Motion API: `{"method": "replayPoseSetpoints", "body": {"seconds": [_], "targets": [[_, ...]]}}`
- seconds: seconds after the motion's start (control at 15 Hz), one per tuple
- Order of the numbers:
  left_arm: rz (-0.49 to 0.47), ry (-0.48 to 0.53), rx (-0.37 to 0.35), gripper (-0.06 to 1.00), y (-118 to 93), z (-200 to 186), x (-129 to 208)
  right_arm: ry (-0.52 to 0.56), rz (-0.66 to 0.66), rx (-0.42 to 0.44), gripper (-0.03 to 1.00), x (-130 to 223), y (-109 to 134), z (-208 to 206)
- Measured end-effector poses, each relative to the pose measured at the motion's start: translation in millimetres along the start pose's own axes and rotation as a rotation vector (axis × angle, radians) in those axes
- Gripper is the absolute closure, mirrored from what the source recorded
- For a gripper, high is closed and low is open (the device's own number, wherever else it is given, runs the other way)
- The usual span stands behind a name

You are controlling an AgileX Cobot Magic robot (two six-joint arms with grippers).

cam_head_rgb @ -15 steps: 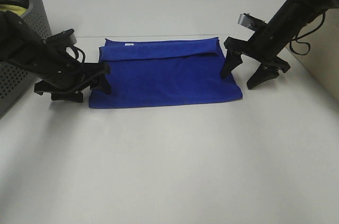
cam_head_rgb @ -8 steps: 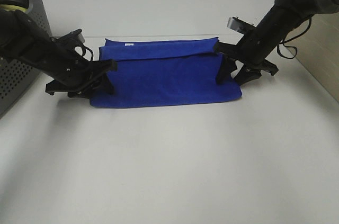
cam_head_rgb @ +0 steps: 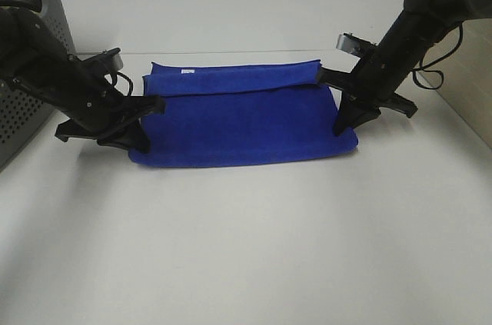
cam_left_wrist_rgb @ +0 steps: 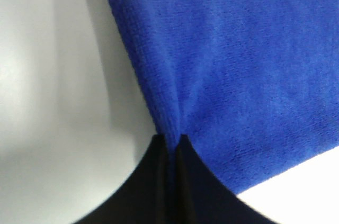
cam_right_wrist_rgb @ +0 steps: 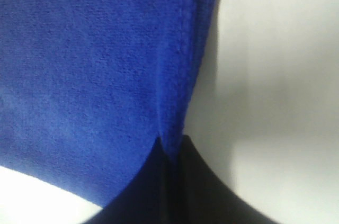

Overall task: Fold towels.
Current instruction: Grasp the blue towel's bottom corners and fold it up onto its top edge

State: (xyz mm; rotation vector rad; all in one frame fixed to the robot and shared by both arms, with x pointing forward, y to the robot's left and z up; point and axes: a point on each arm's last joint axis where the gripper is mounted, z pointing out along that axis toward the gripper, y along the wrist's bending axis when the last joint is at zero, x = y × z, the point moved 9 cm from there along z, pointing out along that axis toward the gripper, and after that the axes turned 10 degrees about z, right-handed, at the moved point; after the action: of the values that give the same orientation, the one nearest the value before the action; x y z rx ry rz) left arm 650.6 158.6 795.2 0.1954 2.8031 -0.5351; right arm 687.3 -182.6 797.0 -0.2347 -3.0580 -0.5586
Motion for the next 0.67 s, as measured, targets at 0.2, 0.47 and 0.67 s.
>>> {"method": "replayPoseSetpoints", "body": {"seconds": [0.2, 0.47, 0.67], "targets": [[-0.011, 0.052, -0.019, 0.93, -1, -20, 35, 0.065, 0.038, 0.024, 0.97, 42, -13, 0], [-0.054, 0.168, -0.027, 0.93, 2, -29, 98, 0.111, 0.109, 0.030, 0.97, 96, -28, 4], [-0.053, 0.185, -0.005, 0.93, -4, -32, 96, 0.086, 0.076, 0.020, 0.97, 97, -23, -8]]}}
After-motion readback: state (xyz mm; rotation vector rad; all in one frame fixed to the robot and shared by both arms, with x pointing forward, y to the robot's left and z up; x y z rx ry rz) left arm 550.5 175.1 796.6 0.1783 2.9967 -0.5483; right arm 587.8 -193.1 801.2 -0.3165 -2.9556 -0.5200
